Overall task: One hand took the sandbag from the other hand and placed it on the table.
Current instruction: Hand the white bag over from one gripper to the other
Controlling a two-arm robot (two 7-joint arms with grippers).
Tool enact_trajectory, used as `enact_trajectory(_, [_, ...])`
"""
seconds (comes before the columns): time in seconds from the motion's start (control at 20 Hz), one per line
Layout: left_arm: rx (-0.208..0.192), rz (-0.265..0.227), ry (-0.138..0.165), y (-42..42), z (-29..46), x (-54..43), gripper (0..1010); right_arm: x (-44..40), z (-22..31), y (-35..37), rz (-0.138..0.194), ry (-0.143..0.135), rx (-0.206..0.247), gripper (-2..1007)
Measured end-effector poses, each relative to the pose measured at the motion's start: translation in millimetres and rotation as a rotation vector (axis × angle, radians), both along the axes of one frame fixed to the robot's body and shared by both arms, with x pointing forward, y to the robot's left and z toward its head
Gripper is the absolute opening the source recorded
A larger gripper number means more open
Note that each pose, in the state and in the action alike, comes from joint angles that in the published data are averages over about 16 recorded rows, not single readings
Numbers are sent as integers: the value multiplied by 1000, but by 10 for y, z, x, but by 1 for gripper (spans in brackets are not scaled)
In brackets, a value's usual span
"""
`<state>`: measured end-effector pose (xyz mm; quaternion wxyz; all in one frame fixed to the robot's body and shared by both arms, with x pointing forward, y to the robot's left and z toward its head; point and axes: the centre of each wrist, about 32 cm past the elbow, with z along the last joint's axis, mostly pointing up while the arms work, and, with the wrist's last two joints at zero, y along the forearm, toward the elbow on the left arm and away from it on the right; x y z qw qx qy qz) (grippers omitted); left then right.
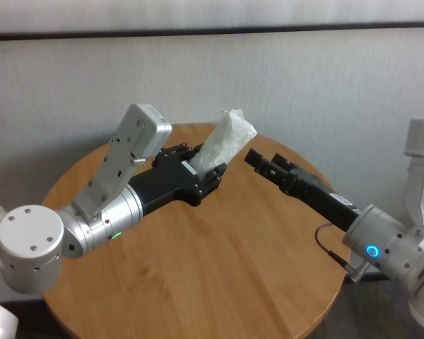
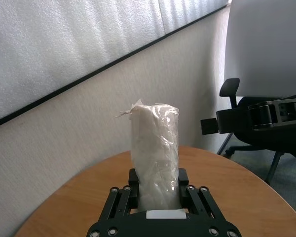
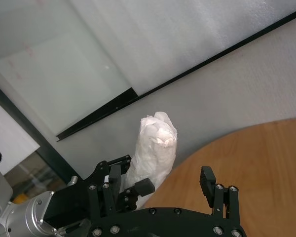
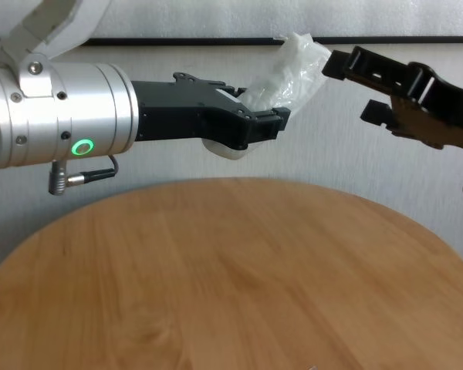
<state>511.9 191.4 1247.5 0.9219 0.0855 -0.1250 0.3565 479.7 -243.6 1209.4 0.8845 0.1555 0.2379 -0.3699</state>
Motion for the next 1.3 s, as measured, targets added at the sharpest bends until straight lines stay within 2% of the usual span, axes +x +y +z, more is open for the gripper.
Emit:
enact_trajectory(0.5, [0,0,0,0,0,0,485,120,2,69,38,23,22,1005])
enact_trajectory(1.3, [0,0,0,0,0,0,485,319,0,169,67,51,57,1005])
